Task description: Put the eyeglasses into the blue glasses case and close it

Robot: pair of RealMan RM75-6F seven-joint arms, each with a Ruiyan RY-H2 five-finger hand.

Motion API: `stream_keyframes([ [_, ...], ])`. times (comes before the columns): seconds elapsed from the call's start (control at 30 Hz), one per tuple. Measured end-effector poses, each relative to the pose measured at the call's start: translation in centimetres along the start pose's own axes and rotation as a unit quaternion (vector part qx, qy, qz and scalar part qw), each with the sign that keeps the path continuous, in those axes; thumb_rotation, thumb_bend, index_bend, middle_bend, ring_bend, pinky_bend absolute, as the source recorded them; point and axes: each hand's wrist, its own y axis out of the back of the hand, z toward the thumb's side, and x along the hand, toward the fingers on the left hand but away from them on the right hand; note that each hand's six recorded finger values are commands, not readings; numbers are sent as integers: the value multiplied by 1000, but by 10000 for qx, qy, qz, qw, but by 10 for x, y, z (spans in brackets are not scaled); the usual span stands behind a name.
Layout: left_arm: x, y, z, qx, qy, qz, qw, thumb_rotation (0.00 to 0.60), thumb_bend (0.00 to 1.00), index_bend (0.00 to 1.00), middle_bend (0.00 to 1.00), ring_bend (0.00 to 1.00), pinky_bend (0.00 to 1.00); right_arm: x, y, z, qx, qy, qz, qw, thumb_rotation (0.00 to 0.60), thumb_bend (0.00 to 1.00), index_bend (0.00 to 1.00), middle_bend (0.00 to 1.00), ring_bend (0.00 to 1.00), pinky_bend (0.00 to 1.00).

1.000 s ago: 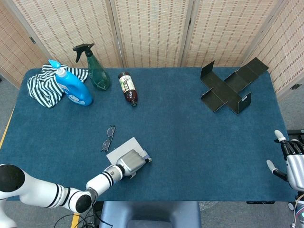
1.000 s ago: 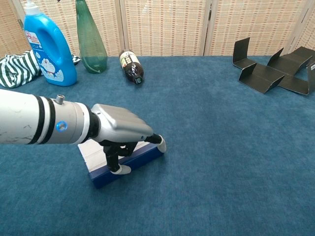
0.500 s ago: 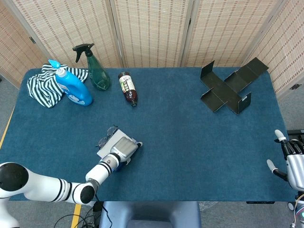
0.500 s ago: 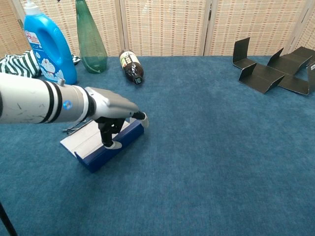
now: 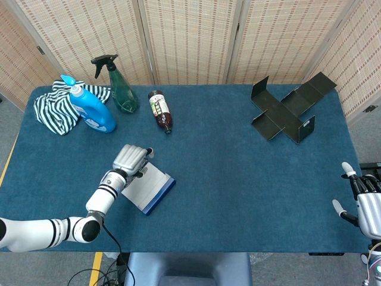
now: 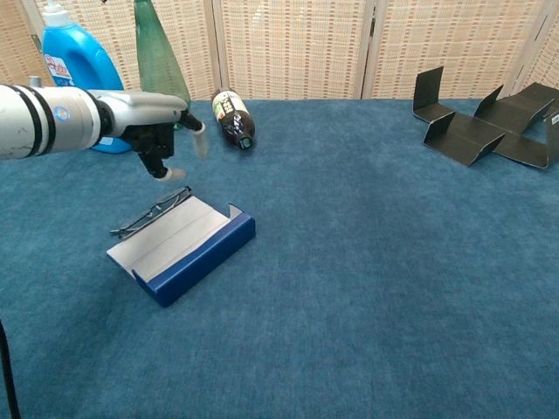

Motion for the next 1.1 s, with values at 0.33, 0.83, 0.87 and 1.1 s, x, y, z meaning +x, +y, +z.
stream_keyframes([
  [0.33, 11, -33, -35, -211, 679, -336, 9969, 600, 422, 421, 1000, 960, 992, -2, -1, 1, 2, 31, 24, 10000, 600, 269, 52, 304, 339, 237],
  [0.83, 7, -37, -35, -157, 814, -697, 9941, 481, 422, 456, 1000, 960, 993, -4, -4, 2, -26, 45, 67, 10000, 600, 270, 51, 304, 343, 237],
  [0.87, 8, -37, -35, -102, 837, -693, 9940, 470, 422, 458, 1000, 960, 993, -3, -4, 2, -25, 38, 66, 10000, 600, 270, 52, 304, 343, 237],
  [1.1, 12, -41, -36, 40, 989, -773, 9921, 387, 401, 480, 1000, 960, 993, -1, -3, -1, -13, -26, 57, 10000, 600, 270, 52, 305, 345, 240],
])
